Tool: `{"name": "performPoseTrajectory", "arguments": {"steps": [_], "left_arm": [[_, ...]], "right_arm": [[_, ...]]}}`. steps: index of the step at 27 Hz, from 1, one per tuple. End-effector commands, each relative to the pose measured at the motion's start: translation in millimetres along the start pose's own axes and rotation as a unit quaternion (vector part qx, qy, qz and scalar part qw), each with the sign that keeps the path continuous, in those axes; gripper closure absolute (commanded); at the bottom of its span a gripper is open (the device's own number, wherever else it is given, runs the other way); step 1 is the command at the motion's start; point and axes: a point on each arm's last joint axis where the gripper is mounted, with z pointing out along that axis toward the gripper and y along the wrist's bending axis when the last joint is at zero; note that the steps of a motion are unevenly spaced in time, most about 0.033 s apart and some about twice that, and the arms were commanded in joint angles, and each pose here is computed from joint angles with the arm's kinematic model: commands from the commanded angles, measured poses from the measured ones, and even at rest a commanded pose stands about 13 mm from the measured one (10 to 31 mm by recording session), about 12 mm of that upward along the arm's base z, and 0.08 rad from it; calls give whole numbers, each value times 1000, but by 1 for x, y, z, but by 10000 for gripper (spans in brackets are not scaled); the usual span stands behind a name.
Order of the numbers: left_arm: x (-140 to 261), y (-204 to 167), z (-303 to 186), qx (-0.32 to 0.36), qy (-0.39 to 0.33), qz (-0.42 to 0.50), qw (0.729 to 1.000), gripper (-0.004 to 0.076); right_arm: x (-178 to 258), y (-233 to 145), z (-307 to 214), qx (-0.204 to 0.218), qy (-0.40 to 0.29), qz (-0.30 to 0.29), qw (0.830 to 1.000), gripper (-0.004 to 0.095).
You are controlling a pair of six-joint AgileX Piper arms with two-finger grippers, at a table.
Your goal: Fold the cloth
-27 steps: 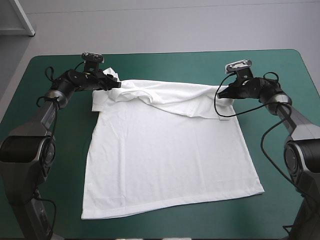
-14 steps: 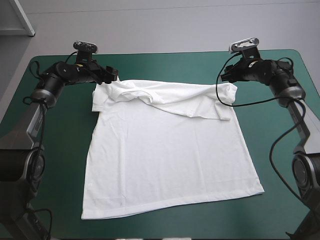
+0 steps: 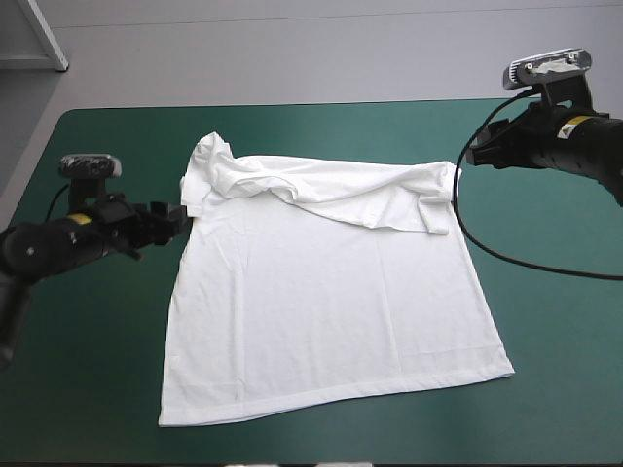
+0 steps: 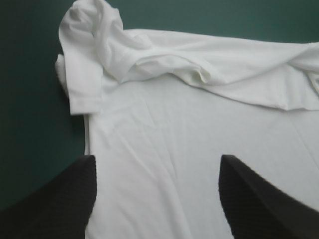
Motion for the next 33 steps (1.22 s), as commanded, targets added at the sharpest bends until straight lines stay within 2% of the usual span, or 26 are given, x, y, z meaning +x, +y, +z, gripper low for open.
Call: {"name": "performPoseTrajectory", "arguments": {"steps": [1,5,10,18,24,33], "left_arm": [[25,-8,-33,4,-22,-26,999,223],[92,-18,-51,14,45,-58,997,223],[141,-16,-55,-7,145,-69,987,223],[163,-19,-68,-21,219,-89,971,223],[171,-12,-60,-44,250,-96,963,223],[184,1,-21,-31,386,-108,916,223]], "right_arm": [[-6,4,-40,7,-41,1,999,399],[1,8,-60,6,-38,0,999,399],[25,11,-62,6,-25,4,1000,414],[68,16,-64,9,-16,17,1000,417],[87,19,-68,8,-13,20,1000,417],[87,19,-67,7,-17,21,1000,419]]}}
